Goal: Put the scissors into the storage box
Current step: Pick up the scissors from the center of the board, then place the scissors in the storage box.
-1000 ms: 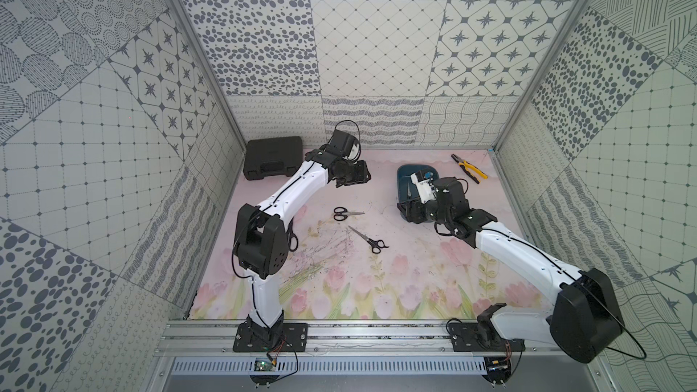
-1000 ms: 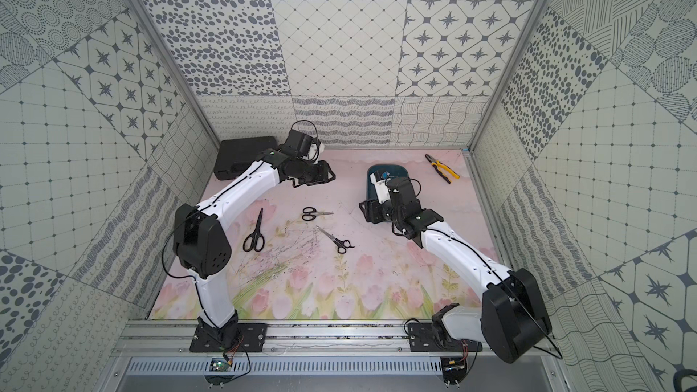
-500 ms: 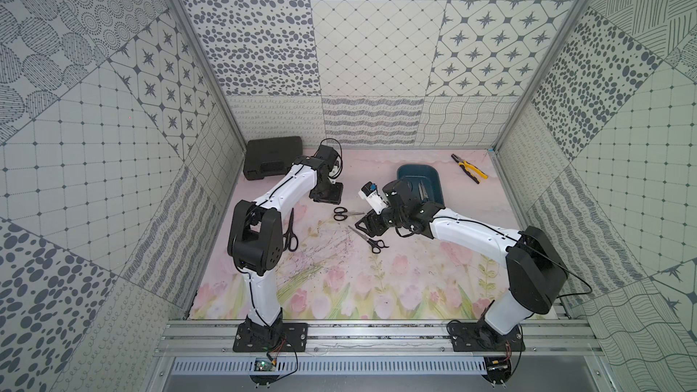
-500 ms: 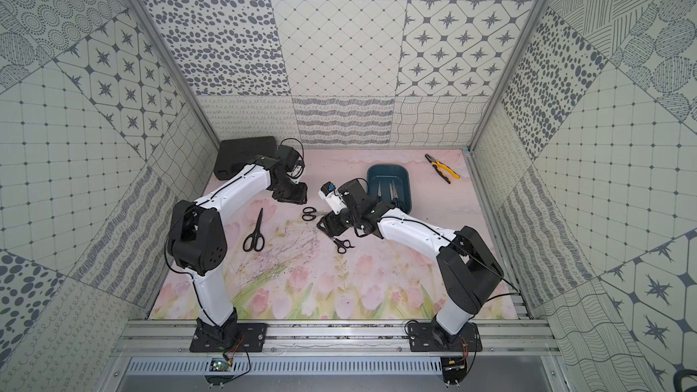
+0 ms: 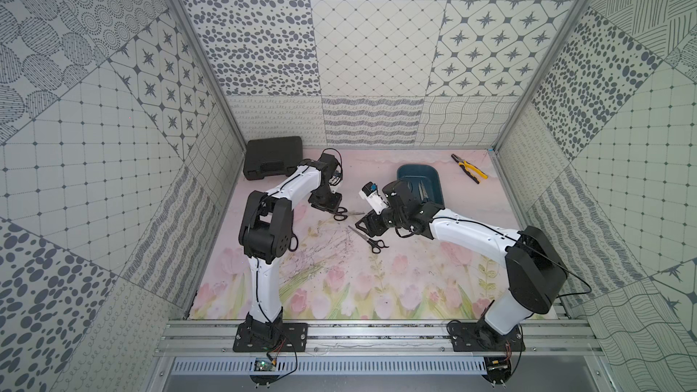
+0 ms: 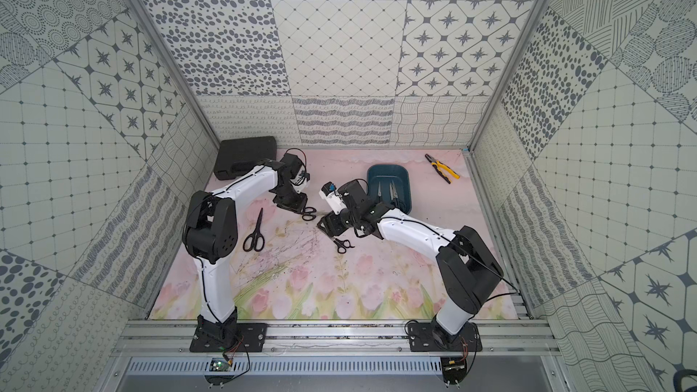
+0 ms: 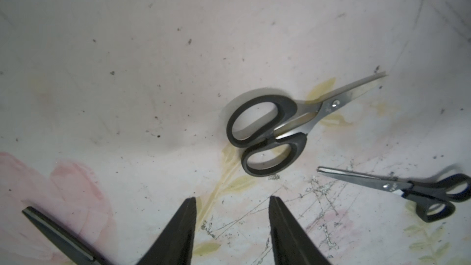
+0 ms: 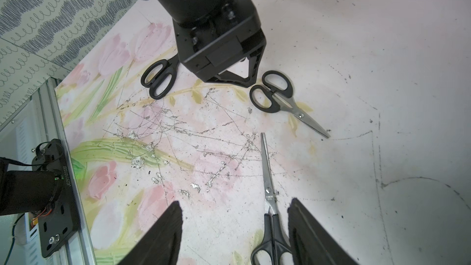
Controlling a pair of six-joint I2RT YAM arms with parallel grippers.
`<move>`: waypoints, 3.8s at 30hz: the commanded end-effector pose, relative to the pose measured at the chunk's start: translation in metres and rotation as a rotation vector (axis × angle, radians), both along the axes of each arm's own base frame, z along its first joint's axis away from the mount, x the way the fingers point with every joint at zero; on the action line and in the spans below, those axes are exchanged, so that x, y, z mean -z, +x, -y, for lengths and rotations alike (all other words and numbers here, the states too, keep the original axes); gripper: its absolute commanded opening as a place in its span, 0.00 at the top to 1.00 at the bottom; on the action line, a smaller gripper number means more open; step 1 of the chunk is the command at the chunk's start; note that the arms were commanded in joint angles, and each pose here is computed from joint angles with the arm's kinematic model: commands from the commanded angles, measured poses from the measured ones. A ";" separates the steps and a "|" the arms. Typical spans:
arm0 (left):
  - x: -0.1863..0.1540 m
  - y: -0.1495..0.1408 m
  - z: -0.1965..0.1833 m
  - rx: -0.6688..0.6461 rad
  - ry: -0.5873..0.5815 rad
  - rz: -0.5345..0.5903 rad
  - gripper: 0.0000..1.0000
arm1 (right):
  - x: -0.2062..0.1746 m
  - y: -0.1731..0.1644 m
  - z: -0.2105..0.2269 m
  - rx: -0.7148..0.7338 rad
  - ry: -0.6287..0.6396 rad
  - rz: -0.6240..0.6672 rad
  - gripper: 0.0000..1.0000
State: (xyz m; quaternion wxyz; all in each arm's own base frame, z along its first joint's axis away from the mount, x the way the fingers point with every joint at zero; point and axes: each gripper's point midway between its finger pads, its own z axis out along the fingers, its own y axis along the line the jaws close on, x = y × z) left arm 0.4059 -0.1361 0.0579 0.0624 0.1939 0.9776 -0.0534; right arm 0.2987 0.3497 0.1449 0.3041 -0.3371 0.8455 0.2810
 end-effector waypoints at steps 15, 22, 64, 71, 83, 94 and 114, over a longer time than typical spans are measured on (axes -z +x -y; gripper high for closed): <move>0.023 0.009 0.045 0.316 -0.110 -0.024 0.48 | 0.005 -0.002 0.012 0.036 -0.028 0.031 0.32; 0.028 0.003 0.050 0.335 -0.141 -0.061 0.55 | 0.008 0.000 0.019 0.058 -0.054 0.045 0.32; 0.079 -0.047 0.023 -0.078 0.199 -0.248 0.78 | -0.001 0.013 0.065 0.157 -0.169 0.168 0.30; 0.086 -0.050 0.020 -0.075 0.217 -0.273 0.86 | -0.003 0.013 0.073 0.175 -0.168 0.179 0.30; 0.050 -0.033 0.026 -0.107 0.222 -0.201 1.00 | -0.002 0.019 0.080 0.200 -0.177 0.181 0.29; -0.053 -0.007 0.053 -0.138 0.154 -0.047 1.00 | -0.022 0.036 0.116 0.368 -0.184 0.260 0.29; -0.132 0.029 0.325 -0.005 -0.628 0.221 1.00 | -0.072 0.024 0.255 0.920 -0.177 0.436 0.27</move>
